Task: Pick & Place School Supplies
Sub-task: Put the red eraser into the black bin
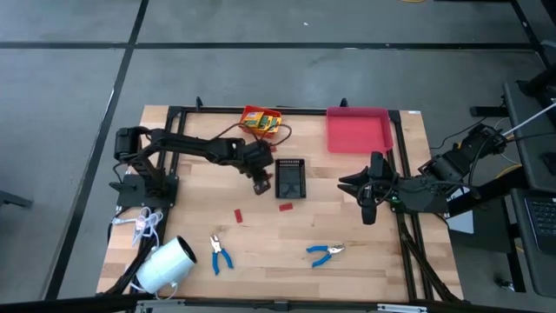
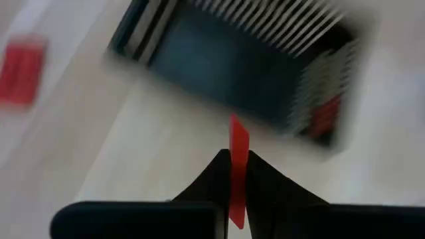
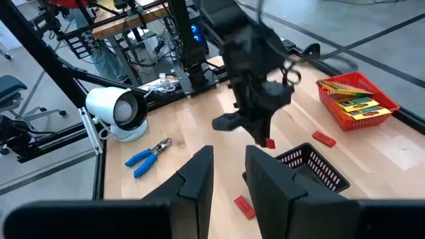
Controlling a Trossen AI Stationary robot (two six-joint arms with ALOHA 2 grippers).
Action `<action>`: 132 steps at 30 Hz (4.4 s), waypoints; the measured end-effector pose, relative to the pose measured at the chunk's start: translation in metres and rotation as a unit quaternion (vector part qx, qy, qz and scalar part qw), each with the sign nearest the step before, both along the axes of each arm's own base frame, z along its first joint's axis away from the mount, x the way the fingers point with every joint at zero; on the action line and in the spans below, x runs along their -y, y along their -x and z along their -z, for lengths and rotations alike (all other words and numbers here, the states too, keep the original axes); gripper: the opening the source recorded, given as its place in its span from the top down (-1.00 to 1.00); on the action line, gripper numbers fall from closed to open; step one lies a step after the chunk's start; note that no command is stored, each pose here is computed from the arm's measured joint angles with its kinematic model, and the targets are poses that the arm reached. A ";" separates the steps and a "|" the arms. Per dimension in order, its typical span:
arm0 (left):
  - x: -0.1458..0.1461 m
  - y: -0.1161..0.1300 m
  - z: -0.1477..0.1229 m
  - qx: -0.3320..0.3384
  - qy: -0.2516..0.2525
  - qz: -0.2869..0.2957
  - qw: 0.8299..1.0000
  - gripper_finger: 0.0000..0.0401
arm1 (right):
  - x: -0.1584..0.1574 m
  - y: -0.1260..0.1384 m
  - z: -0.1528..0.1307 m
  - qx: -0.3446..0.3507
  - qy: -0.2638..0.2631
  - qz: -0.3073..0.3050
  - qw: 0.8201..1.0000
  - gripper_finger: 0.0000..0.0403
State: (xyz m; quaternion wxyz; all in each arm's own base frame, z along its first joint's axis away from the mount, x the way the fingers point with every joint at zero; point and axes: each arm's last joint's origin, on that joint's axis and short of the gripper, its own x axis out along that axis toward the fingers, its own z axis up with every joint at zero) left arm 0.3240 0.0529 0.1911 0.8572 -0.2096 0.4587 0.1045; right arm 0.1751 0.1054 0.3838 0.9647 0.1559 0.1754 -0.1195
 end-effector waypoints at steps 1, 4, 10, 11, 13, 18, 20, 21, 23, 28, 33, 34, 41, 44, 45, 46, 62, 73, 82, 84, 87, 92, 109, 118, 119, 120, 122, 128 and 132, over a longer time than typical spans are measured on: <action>0.001 -0.005 -0.008 0.037 0.014 0.002 0.999 0.92 | 0.000 0.000 0.000 -0.001 0.001 0.000 1.000 0.55; 0.002 -0.017 -0.025 0.105 0.042 0.034 0.993 0.92 | 0.000 0.000 0.001 -0.005 0.004 0.000 1.000 0.55; -0.010 -0.030 -0.018 0.055 0.000 0.063 0.997 0.92 | 0.001 0.001 0.002 -0.013 0.013 -0.002 1.000 0.55; -0.014 -0.032 -0.017 0.050 -0.008 0.064 0.997 0.92 | 0.001 0.001 0.002 -0.013 0.013 -0.002 1.000 0.55; -0.023 -0.037 -0.015 0.045 -0.023 0.070 0.996 0.92 | 0.001 0.001 0.002 -0.014 0.011 -0.001 1.000 0.55; -0.043 -0.055 -0.017 0.053 -0.047 0.091 0.993 0.92 | 0.001 0.001 0.003 -0.012 -0.002 0.005 1.000 0.55; -0.050 -0.061 -0.013 0.045 -0.045 0.102 0.993 0.92 | 0.001 0.001 0.003 -0.010 -0.009 0.008 1.000 0.55; -0.054 -0.064 -0.011 0.043 -0.041 0.108 0.992 0.92 | 0.001 0.001 0.003 -0.010 -0.011 0.009 1.000 0.55; -0.058 -0.069 -0.008 0.035 -0.035 0.114 0.992 0.92 | 0.001 0.001 0.003 -0.009 -0.014 0.011 1.000 0.55; -0.061 -0.070 0.000 0.023 -0.030 0.111 0.993 0.76 | 0.001 0.001 0.003 -0.007 -0.027 0.016 0.999 0.55; -0.071 -0.070 -0.013 0.055 -0.048 0.084 0.994 0.32 | 0.001 0.001 0.002 -0.002 -0.028 0.026 0.999 0.55; -0.073 -0.069 -0.013 0.054 -0.054 0.078 0.994 0.25 | 0.002 0.001 0.002 -0.002 -0.028 0.026 0.999 0.55; -0.078 -0.061 -0.017 0.055 -0.021 0.105 0.993 0.10 | 0.002 0.001 0.002 0.003 -0.027 0.036 0.999 0.55; -0.071 -0.063 -0.016 0.049 -0.024 0.123 0.991 0.13 | 0.002 0.001 0.002 0.005 -0.025 0.041 0.999 0.55; -0.067 -0.063 -0.016 0.045 -0.029 0.130 0.990 0.13 | 0.002 0.001 0.002 0.005 -0.024 0.042 0.999 0.55; -0.065 -0.063 -0.015 0.040 -0.034 0.135 0.989 0.13 | 0.003 0.001 0.002 0.006 -0.023 0.044 0.999 0.55; -0.116 -0.025 -0.013 -0.069 -0.067 -0.064 0.993 0.44 | 0.003 0.002 0.002 0.009 -0.026 0.051 0.998 0.55; -0.115 -0.021 -0.001 -0.095 -0.174 0.128 0.972 0.70 | 0.001 0.003 0.002 0.016 -0.043 0.058 0.997 0.55; -0.124 -0.020 0.011 -0.090 -0.151 0.132 0.975 0.53 | -0.004 0.008 0.001 0.034 -0.039 0.077 0.996 0.55; -0.124 -0.022 0.017 -0.096 -0.148 0.133 0.975 0.52 | -0.004 0.009 0.001 0.037 -0.037 0.081 0.995 0.55; -0.125 -0.025 0.025 -0.101 -0.145 0.132 0.975 0.53 | -0.005 0.009 0.001 0.037 -0.037 0.080 0.995 0.55; -0.125 -0.028 0.035 -0.106 -0.141 0.130 0.976 0.55 | -0.004 0.009 0.001 0.035 -0.036 0.080 0.996 0.55; -0.135 -0.028 0.040 -0.092 -0.132 0.101 0.982 0.50 | -0.005 0.009 0.001 0.032 -0.041 0.072 0.996 0.55; -0.135 -0.026 0.041 -0.102 -0.123 0.101 0.982 0.33 | -0.005 0.009 0.001 0.031 -0.044 0.070 0.996 0.55; -0.135 -0.026 0.041 -0.102 -0.123 0.101 0.982 0.31 | -0.005 0.009 0.001 0.031 -0.044 0.070 0.996 0.55; -0.135 -0.026 0.041 -0.102 -0.123 0.101 0.982 0.31 | -0.005 0.009 0.001 0.031 -0.044 0.070 0.996 0.55; -0.135 -0.026 0.041 -0.103 -0.123 0.100 0.982 0.30 | -0.005 0.009 0.001 0.031 -0.044 0.070 0.996 0.55; -0.137 -0.025 0.041 -0.105 -0.130 0.096 0.981 0.33 | -0.005 0.009 0.001 0.031 -0.044 0.070 0.996 0.55; -0.136 -0.025 0.045 -0.111 -0.120 0.096 0.982 0.34 | -0.005 0.009 0.001 0.030 -0.045 0.068 0.996 0.55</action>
